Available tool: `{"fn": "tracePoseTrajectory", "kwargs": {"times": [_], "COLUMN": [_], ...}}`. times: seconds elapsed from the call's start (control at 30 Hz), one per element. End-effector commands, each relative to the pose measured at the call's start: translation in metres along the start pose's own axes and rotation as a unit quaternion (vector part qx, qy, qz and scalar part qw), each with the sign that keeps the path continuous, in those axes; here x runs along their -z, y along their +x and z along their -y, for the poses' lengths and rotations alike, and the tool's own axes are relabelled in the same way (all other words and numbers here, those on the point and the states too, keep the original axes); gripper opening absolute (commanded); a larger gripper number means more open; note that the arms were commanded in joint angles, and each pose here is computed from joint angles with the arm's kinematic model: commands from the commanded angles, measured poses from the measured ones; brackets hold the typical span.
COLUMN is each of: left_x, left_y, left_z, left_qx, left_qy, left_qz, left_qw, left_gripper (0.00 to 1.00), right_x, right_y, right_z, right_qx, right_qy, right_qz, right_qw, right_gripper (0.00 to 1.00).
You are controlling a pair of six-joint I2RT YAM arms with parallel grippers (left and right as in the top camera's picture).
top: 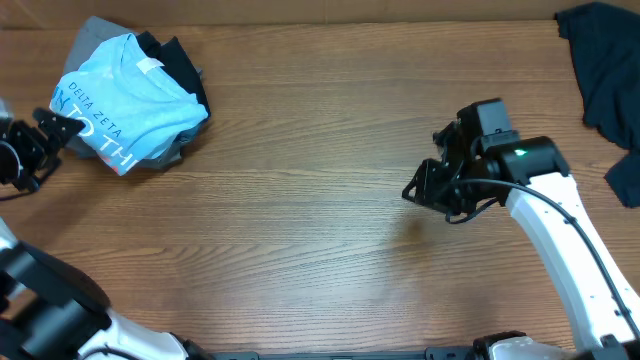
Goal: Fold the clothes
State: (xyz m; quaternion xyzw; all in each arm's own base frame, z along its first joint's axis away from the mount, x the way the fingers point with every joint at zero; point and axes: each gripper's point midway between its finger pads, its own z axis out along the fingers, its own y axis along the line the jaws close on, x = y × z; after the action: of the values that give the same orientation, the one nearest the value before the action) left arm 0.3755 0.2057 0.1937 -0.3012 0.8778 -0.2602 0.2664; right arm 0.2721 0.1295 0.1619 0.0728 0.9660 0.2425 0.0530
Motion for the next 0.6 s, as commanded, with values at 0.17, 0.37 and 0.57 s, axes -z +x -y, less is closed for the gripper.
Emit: {"fn": "tracePoseTrajectory", "kwargs": {"times": [0.17,0.37,0.57], "left_x": [-0.005,-0.093,-0.157], "left_y": [-0.02,-0.004,-0.02], "left_z": [0.058,0.02,-0.001], "left_qx": [-0.219,-0.171,-0.162], "left_qy": [-0.14,-0.199,-0.16], "left_qz": [0.058,-0.019,-0.01], "left_qw": [0.964,0.965,0.974], "left_gripper": [0.95,0.72,0.75], "right_x": [0.077,0.079,0.079], "right_y": [-0.03,-0.025,-0.026], "right_z": [-0.045,-0.054,-0.053], "right_qx": [0.055,0.06,0.058], "right_qy": [-0.038,-0.063,-0.061], "right_qz": [0.136,0.126,0.127], "right_qw": [0.989,0.988,0.988], "right_gripper": [0.29,0.21,0.21]}}
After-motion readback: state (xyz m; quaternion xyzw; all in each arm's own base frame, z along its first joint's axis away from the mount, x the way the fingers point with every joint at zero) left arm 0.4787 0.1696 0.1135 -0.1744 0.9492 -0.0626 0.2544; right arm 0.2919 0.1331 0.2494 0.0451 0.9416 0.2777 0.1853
